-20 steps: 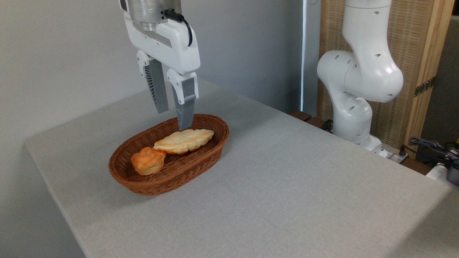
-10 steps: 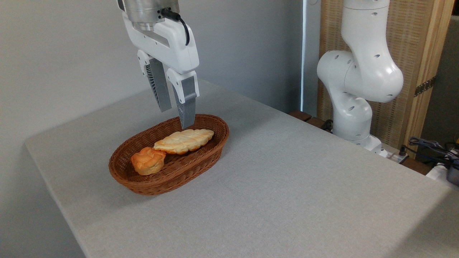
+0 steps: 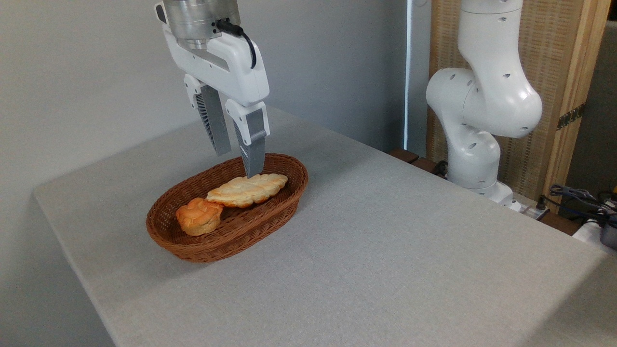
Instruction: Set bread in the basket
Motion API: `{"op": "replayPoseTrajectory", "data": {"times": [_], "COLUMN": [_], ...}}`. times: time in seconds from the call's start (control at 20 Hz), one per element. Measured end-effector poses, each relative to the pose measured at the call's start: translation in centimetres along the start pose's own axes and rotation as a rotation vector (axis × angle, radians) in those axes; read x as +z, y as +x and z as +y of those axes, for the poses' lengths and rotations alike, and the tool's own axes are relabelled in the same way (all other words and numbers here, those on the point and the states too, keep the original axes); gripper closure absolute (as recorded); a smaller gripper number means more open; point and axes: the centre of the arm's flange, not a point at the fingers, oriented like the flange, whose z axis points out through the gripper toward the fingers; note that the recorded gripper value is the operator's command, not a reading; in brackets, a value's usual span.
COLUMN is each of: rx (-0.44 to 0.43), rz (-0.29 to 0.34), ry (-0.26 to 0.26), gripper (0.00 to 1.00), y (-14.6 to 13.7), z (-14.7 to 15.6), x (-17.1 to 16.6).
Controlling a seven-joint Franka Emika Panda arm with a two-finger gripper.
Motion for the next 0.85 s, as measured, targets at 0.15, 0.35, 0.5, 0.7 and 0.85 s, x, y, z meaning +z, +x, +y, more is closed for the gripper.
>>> {"op": "replayPoseTrajectory", "data": {"times": [0.15,0.35,0.5,0.7,0.85], "rx": [-0.013,-0.004,0.006,0.007,0.001], "rz": [0.001,0.001,0.001,0.002,0.002], "ry": [0.001,0.001,0.001,0.001,0.002], "gripper": [0.0,0.0,0.0,0.0,0.0], "y": [0.0,0.01,0.01,0.01,-0.2], "z": [0.0,0.0,0.0,0.0,-0.27], "x": [-0.05,-0.08,-0.08,-0.1,-0.15]}}
